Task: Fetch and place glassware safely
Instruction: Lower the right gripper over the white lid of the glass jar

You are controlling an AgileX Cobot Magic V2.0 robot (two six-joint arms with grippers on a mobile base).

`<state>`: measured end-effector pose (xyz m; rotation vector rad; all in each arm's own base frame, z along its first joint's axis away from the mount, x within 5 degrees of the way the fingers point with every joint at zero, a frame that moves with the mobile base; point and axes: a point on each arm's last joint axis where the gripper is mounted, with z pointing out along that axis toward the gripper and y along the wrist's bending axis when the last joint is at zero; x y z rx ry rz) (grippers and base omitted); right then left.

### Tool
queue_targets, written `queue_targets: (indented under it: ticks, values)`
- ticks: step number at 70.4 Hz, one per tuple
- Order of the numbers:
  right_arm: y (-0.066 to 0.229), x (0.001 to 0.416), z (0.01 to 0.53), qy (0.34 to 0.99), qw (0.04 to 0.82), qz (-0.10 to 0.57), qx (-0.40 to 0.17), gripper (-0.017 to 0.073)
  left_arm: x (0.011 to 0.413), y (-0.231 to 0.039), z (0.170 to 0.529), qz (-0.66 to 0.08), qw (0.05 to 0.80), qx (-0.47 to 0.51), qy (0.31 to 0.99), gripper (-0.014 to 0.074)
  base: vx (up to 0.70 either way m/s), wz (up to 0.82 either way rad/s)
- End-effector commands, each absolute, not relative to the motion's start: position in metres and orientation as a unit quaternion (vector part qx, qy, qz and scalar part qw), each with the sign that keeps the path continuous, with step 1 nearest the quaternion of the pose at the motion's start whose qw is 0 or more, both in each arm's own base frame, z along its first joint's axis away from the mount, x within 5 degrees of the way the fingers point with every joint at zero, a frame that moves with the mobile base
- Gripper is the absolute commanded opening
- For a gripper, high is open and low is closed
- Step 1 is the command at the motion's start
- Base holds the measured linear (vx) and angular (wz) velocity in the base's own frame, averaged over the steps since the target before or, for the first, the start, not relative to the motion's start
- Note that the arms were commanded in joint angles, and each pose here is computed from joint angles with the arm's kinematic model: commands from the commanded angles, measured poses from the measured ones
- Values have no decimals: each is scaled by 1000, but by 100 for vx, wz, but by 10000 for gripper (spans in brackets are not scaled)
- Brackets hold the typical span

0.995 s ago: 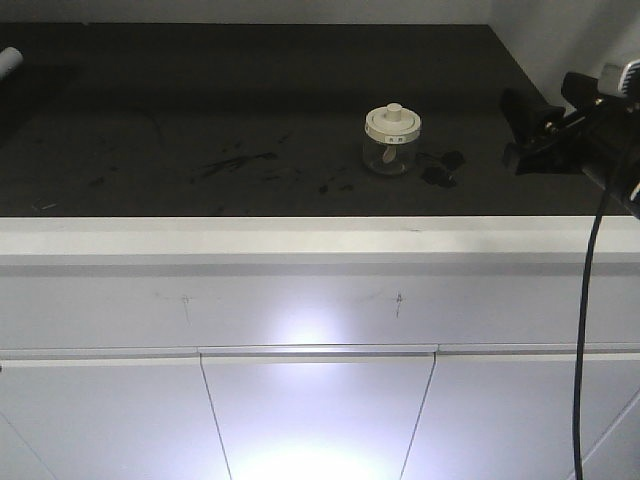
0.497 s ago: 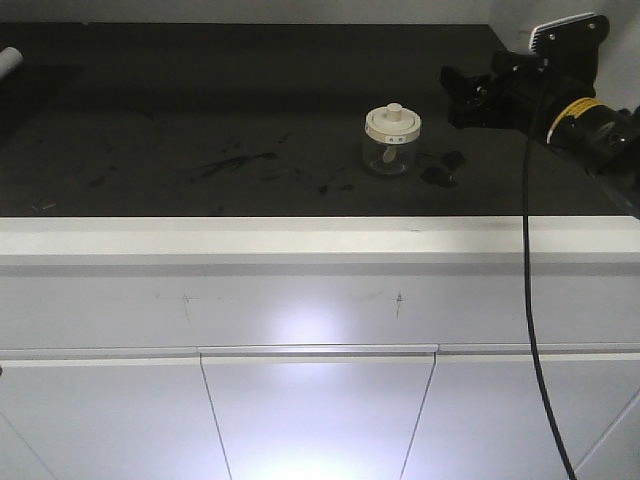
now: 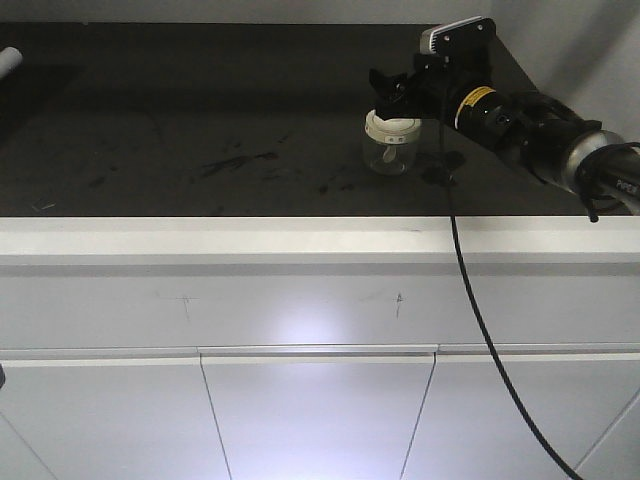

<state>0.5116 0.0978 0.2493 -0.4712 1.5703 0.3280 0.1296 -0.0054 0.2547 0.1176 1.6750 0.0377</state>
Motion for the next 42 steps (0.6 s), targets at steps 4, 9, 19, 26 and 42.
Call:
queue_targets:
  ticks: [4,9,19,26,42]
  values:
    - [99,516,284,656,711,155,-202,513,131,-6,270,12,703,47,709,-7,0,0]
    - [99,521,275,663,705,152,-199,513,131,-6,270,12,703,47,709,-7,0,0]
    - [99,527,257,675,694,153,-198,513,131,-6,270,12,703,47,709,-7,0,0]
    - [99,528,253,678,691,154,-197,507,131,-6,270,12,703,47,709,-7,0,0]
    - [100,528,253,678,691,153,-198,354,131,-6,270,12,703,47,710,-7,0,0]
